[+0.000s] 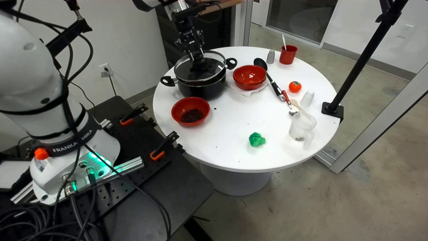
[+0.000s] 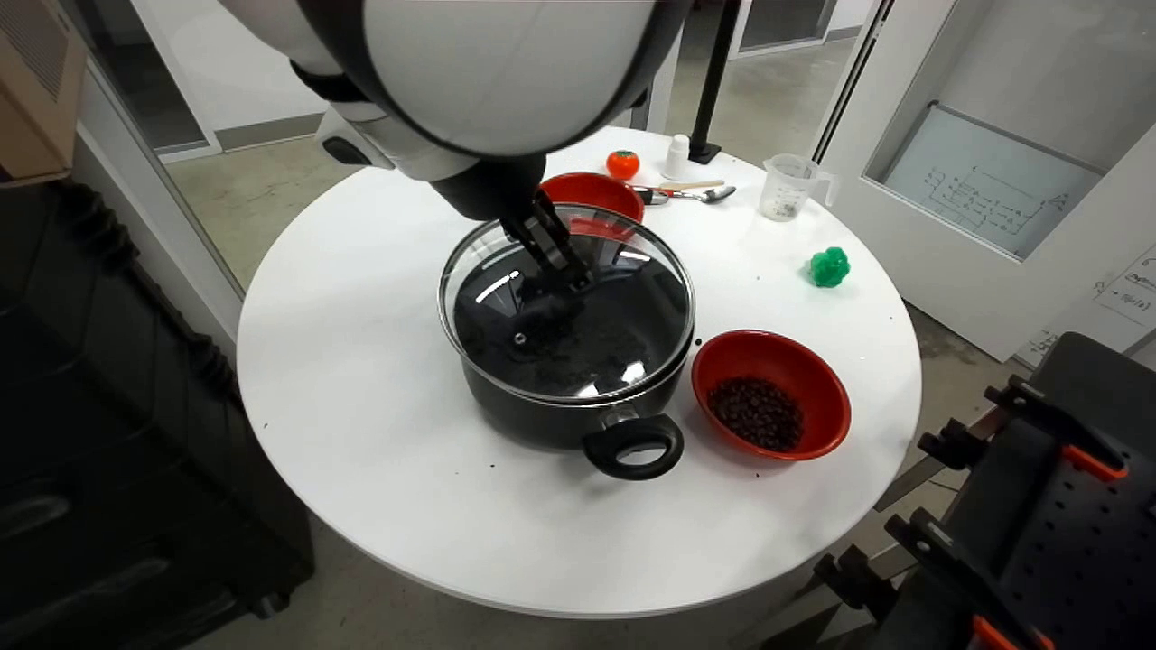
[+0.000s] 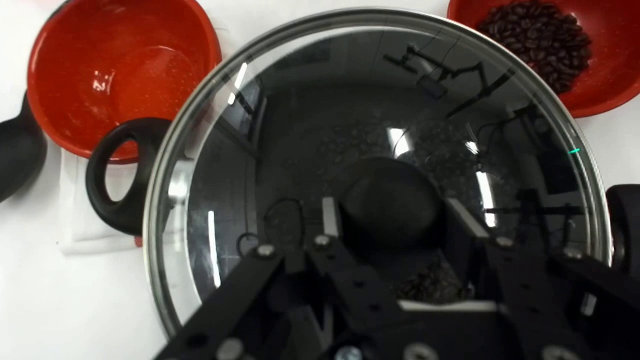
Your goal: Pick up the lid and close the pot with it
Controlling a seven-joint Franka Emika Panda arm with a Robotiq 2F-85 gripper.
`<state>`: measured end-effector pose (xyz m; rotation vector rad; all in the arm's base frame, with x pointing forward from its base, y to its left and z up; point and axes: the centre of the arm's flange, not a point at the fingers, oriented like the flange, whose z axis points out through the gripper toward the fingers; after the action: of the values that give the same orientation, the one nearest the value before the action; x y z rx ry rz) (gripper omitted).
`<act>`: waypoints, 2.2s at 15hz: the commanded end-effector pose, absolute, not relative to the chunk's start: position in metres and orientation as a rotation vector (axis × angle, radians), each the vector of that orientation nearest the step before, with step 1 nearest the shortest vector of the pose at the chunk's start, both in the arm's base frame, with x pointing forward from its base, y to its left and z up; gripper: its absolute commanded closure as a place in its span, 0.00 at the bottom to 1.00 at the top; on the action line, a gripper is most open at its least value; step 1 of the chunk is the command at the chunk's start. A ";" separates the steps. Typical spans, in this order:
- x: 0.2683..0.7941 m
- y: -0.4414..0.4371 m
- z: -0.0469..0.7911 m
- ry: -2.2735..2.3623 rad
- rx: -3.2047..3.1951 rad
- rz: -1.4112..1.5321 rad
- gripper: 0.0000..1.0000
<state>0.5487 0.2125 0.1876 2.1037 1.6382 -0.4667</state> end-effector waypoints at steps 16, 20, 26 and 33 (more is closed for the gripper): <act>0.575 0.196 0.165 1.554 2.162 -0.638 0.74; 0.564 0.191 0.163 1.575 2.159 -0.645 0.74; 0.554 0.192 0.159 1.608 2.135 -0.700 0.74; 0.545 0.192 0.151 1.646 2.093 -0.825 0.74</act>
<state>0.5602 0.1984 0.1583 2.1149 1.6107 -0.7019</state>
